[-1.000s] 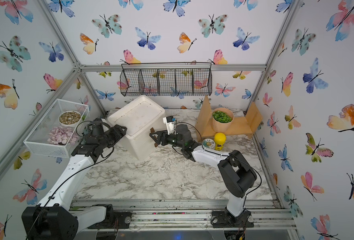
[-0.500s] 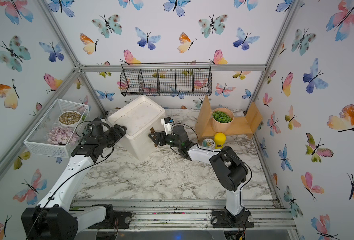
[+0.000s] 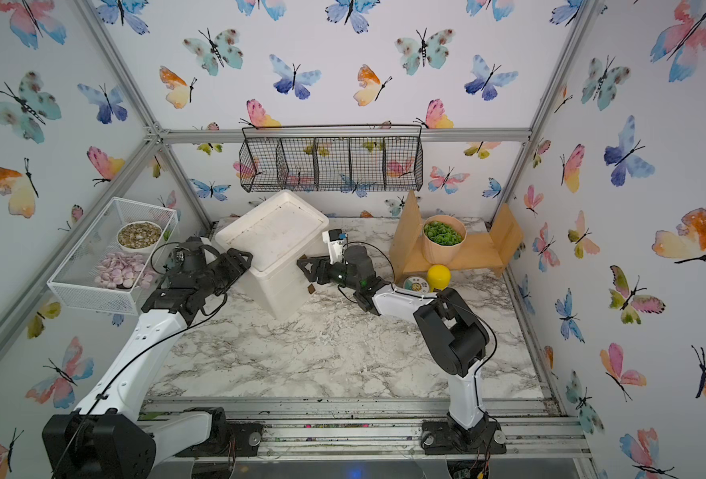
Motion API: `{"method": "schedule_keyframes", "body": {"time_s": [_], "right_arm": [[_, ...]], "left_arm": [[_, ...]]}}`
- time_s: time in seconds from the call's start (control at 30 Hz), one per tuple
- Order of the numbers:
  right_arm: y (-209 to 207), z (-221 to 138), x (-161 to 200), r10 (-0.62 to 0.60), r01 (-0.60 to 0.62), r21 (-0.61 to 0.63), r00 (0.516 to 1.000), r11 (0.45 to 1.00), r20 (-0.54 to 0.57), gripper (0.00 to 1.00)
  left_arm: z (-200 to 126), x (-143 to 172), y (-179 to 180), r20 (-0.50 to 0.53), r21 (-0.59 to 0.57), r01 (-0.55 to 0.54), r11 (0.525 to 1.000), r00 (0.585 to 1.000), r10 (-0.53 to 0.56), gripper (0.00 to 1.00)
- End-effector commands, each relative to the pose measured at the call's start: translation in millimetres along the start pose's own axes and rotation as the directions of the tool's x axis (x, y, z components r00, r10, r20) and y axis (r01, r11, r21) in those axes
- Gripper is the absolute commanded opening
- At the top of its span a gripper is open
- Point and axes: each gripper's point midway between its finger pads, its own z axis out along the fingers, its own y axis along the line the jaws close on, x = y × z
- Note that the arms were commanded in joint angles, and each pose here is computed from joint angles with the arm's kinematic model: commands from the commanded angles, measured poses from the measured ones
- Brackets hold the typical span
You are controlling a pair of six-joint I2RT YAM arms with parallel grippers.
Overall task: Take the microphone out of the drawer
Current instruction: Open the drawer in the storage box.
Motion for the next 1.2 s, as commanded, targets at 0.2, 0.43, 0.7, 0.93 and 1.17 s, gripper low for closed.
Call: {"method": "schedule_keyframes", "body": {"time_s": [0.2,0.43,0.7,0.93,1.17], "right_arm": [[-4.2,9.6,-7.7,0.011,-0.011,-0.014,1.0,1.0,0.019,0.44],[-3.4,12.2,-1.2,0.03,-0.031,-0.036,1.0,0.999,-0.007,0.44],[-1.2,12.9,1.3,0.037,-0.038,-0.052,0.999,0.998,-0.021,0.28],[4.3,15.1,4.6,0.046,-0.05,-0.089,0.998,0.995,-0.047,0.02],[8.0,7.6,2.0,0.019,-0.022,-0.071,0.999,0.997,-0.049,0.02]], "left_arm": [[-2.4,5.0,-3.3,-0.021,0.026,0.004,1.0,1.0,-0.004,0.75],[-2.7,4.9,-3.2,-0.019,0.026,0.008,1.0,1.0,-0.008,0.75],[-2.1,4.7,-3.6,-0.02,0.029,0.014,0.999,1.0,-0.013,0.75],[-2.2,4.2,-3.7,-0.018,0.027,0.016,0.999,1.0,-0.015,0.76],[-1.4,3.3,-2.1,-0.014,0.019,0.025,1.0,1.0,-0.025,0.76]]}}
